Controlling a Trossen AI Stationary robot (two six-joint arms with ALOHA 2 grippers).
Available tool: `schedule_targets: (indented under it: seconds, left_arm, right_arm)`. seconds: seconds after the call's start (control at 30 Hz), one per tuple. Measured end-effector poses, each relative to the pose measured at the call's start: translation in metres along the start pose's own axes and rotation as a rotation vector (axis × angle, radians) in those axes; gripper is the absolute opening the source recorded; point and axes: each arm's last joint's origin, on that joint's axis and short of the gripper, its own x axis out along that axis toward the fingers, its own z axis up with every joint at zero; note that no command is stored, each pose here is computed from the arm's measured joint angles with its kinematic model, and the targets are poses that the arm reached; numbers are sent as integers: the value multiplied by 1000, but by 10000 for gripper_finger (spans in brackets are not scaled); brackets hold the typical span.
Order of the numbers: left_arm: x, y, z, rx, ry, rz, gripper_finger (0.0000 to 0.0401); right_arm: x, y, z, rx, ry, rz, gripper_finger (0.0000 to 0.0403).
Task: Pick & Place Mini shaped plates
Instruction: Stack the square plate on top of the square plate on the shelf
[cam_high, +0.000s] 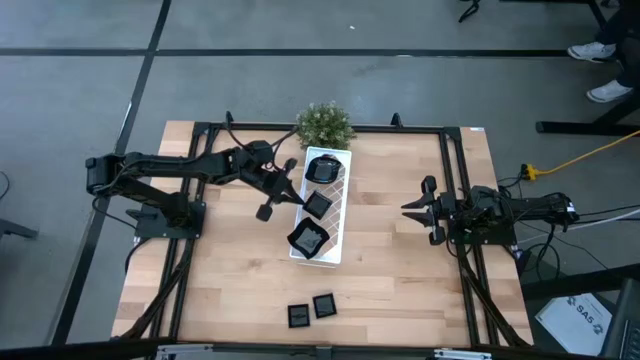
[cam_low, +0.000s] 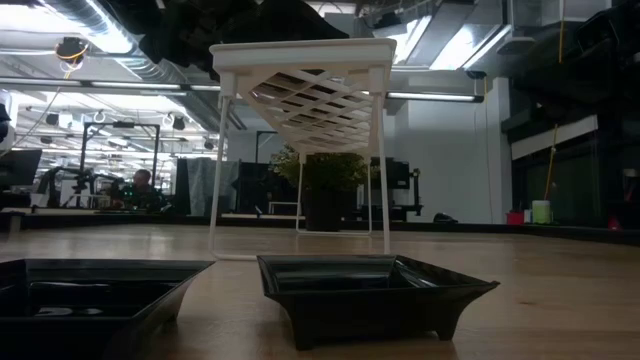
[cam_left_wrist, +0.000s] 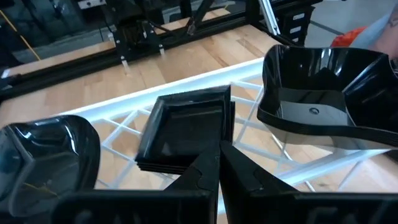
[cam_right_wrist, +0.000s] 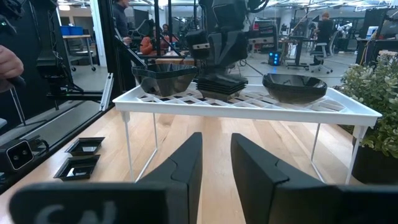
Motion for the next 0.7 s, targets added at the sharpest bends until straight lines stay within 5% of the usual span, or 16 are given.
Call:
schedule_targets:
  seconds: [0.43, 0.7]
  left_arm:
    - [-2, -3, -3, -84, 34, -26, 2]
    - [-9, -25, 15, -33, 34, 35, 1]
  right_arm:
    - [0, 0, 0, 0, 0, 0, 85]
    - [0, 0, 0, 0, 0, 0, 85]
